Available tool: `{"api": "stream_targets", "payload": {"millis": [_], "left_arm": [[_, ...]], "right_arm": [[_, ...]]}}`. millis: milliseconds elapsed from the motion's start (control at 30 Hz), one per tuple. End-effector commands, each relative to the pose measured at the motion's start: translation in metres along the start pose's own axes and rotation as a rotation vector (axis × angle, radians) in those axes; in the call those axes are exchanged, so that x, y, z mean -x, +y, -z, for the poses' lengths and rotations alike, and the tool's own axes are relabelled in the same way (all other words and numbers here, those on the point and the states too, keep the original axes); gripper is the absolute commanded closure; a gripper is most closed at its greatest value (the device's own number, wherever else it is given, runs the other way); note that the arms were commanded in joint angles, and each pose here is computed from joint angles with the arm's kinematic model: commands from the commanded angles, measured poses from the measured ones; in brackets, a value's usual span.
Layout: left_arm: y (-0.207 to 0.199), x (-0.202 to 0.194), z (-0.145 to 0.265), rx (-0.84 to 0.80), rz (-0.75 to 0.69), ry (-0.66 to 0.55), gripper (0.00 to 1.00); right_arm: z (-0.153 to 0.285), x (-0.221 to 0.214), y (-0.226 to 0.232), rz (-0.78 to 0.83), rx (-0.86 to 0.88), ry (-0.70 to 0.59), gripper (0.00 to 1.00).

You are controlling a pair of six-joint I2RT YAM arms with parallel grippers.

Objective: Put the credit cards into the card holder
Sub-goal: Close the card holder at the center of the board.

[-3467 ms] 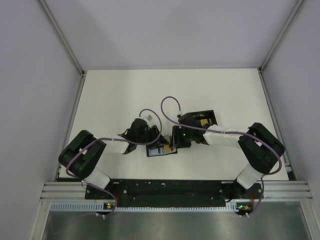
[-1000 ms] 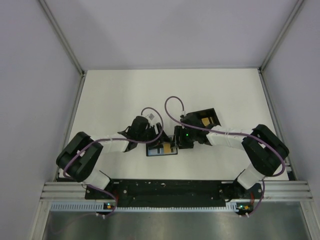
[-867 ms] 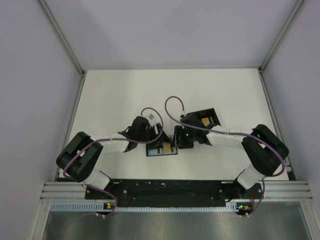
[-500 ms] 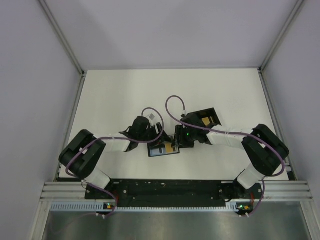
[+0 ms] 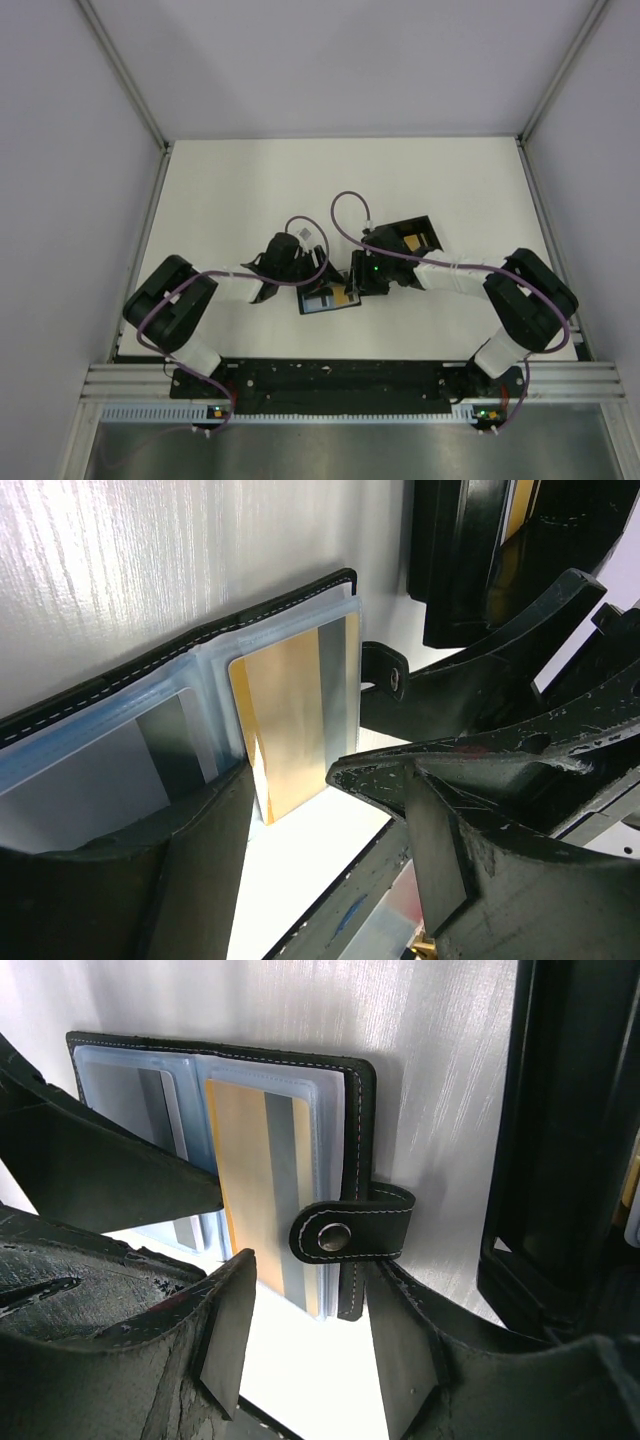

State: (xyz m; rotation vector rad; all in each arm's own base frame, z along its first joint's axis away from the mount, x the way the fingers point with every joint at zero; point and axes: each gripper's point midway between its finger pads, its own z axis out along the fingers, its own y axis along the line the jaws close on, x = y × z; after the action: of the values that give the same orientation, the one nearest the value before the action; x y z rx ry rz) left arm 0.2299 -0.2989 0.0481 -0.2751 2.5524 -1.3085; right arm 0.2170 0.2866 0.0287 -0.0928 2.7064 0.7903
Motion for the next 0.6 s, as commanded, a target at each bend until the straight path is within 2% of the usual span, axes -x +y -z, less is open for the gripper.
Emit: {"api": "stream_targets", "payload": {"millis": [0,267,567], "left_arm": [[-0.035,0.009,-0.011,-0.111,-0.037,-0.040,0.35],[-0.030,0.006,-0.008,-0.087,-0.049,-0.036,0.37],[-0.015,0.009,0.024,0.103,-0.200,-0.055,0.30]], "right_arm": [[-0.004,-0.008,0.036,0.073,0.132,0.038,0.50],[0.000,-0.003,0.029,0.076,0.084,0.007,0.49],[0.035,0.015,0.041,0.175,0.117,-0.116,0.47]]}}
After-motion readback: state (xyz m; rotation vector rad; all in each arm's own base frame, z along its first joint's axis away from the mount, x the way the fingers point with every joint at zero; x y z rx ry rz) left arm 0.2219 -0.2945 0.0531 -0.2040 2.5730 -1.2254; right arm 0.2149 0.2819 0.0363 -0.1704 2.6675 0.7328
